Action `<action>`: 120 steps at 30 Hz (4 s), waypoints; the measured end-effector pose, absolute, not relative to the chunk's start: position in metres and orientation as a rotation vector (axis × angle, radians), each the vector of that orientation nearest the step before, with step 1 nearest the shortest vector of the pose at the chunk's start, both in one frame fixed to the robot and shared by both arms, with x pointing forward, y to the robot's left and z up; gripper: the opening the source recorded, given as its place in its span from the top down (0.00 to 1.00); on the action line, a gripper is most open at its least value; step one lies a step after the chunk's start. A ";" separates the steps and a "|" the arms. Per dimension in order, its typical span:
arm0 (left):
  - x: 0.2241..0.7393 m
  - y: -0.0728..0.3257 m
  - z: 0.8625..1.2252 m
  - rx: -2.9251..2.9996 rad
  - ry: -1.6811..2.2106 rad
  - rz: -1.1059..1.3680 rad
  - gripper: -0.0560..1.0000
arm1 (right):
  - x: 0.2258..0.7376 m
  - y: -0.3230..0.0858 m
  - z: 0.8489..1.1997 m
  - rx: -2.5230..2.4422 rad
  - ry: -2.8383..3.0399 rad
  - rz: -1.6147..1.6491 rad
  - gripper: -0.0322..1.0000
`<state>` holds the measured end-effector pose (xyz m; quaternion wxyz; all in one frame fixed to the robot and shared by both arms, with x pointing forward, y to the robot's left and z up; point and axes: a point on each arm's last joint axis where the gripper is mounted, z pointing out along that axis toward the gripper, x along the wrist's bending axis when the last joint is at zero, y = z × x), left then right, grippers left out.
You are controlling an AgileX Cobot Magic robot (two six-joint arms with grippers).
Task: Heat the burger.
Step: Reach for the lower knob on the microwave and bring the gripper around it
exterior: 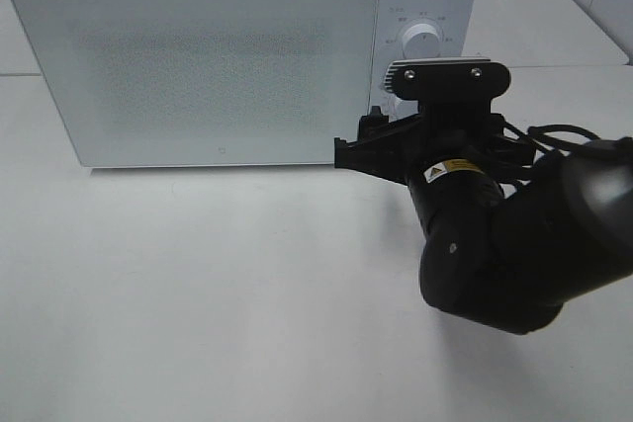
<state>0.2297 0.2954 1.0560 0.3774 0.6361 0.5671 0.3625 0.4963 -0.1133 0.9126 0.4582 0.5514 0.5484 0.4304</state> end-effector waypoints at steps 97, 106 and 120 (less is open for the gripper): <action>0.230 0.295 1.056 1.627 1.449 0.927 0.01 | 0.558 -0.116 0.885 1.516 1.162 1.085 0.54; 0.230 0.295 1.056 1.627 1.449 0.927 0.01 | 0.558 -0.116 0.885 1.626 1.057 1.195 0.54; 0.230 0.295 1.056 1.627 1.449 0.927 0.01 | 0.558 -0.117 0.885 1.893 0.751 1.463 0.54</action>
